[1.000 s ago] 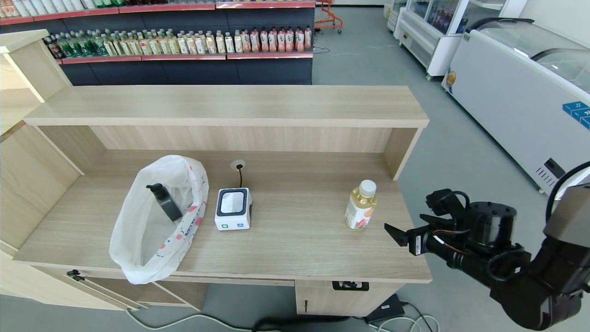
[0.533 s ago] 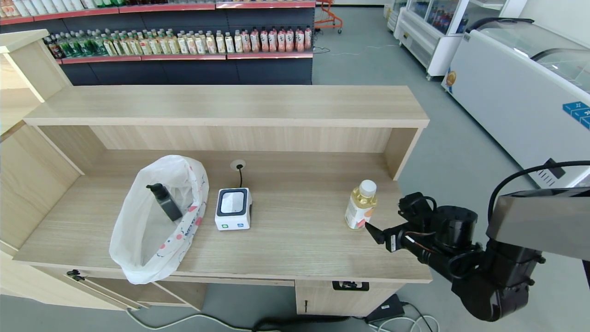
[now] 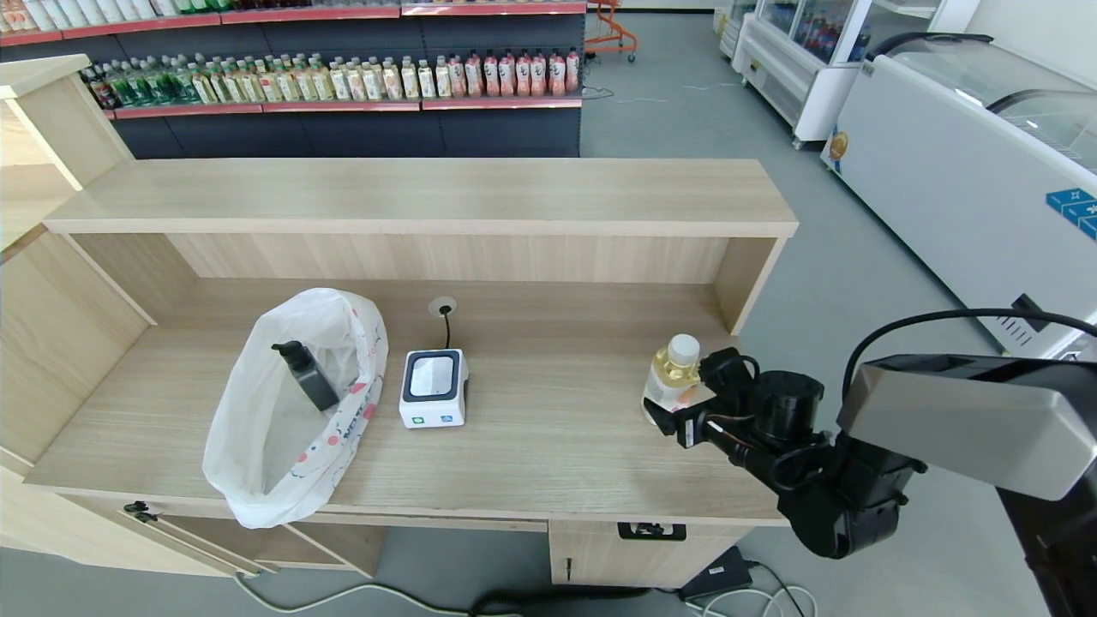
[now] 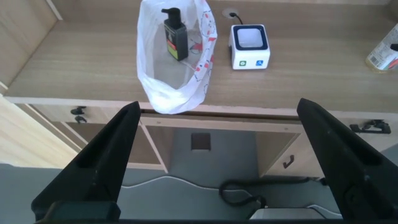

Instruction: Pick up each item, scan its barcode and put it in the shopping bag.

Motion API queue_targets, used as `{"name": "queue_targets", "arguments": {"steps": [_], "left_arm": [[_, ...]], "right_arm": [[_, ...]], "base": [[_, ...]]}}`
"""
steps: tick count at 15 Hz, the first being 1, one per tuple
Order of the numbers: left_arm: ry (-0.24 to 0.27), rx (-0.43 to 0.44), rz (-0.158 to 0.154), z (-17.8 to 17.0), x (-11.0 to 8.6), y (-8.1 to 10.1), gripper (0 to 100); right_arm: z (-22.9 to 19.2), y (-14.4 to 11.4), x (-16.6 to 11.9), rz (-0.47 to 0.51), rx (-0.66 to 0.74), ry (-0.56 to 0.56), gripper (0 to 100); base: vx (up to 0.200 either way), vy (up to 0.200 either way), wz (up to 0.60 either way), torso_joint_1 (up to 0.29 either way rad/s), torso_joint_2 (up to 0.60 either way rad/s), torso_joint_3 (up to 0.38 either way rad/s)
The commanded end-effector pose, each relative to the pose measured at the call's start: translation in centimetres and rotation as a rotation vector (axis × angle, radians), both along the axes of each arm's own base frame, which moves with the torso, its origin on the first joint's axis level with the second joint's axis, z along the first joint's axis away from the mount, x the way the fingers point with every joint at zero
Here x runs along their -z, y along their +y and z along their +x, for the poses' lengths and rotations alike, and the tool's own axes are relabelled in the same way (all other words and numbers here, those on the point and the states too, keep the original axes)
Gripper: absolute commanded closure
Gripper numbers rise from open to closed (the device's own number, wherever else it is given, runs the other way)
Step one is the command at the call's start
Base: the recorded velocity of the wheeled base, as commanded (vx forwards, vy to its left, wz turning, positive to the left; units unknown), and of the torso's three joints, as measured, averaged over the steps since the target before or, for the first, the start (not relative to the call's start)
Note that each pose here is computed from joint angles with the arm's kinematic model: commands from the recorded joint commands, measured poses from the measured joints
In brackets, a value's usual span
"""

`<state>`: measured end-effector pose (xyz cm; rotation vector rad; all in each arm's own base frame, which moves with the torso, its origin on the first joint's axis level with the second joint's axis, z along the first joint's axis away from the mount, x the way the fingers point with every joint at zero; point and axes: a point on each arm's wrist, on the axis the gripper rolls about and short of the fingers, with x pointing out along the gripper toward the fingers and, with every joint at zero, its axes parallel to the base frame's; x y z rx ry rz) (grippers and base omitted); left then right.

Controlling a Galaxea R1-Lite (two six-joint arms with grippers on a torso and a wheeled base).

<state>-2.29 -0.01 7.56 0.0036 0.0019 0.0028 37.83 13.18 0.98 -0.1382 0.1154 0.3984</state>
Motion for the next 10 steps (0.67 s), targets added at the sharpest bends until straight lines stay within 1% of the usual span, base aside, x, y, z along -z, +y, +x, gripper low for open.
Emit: {"name": "queue_targets", "arguments": {"steps": [1,5,10], "left_arm": [[0.000,0.000,-0.001,0.0,0.0,0.0,0],[0.000,0.000,0.001,0.0,0.0,0.0,0],[0.000,0.000,0.001,0.0,0.0,0.0,0]], "right_arm": [[1.5,1.2,1.0,-0.002,-0.016,0.001,0],[4.2,2.7,0.7,-0.014,-0.030,-0.011,0],[6.4,4.4,1.1,-0.011,-0.047,-0.020,0]], "base": [[0.000,0.000,0.00,0.000,0.00,0.000],[0.000,0.000,0.00,0.000,0.00,0.000],[0.000,0.000,0.00,0.000,0.00,0.000]]}}
